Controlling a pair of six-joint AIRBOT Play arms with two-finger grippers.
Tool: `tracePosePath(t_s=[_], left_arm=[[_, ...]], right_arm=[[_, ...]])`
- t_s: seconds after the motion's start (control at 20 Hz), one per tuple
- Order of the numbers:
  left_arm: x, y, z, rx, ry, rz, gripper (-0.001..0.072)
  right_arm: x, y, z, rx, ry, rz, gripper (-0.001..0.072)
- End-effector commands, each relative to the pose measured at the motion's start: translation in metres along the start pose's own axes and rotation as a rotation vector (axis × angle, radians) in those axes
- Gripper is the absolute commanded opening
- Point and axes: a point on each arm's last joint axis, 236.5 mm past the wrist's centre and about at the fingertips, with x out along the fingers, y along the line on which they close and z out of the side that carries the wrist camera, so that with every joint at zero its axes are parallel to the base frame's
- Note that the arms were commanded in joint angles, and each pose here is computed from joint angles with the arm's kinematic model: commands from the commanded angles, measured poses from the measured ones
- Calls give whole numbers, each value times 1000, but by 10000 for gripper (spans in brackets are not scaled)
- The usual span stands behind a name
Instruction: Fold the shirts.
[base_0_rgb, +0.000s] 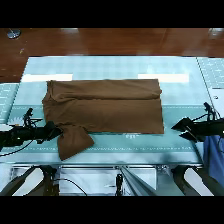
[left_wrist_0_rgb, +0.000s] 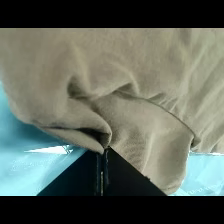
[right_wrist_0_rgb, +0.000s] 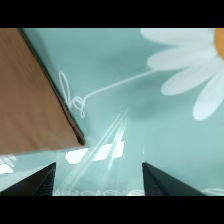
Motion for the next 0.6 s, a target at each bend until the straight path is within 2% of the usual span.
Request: tracePosePath(t_s=[0.0, 0.1, 0.4, 0.55], left_arm=[[0, 0, 1, 5, -4, 2, 21], [0, 0, 1, 4, -4, 2, 21], [0, 2, -1, 12, 5, 9, 21], [-2, 0, 2, 17, 0, 7, 21]], right_arm=[[20, 8, -26, -42, 121, -2, 618], [35, 13, -24, -74, 132, -27, 618], [63, 66, 5, -112, 124, 61, 618], [72, 84, 12, -171, 127, 55, 616]])
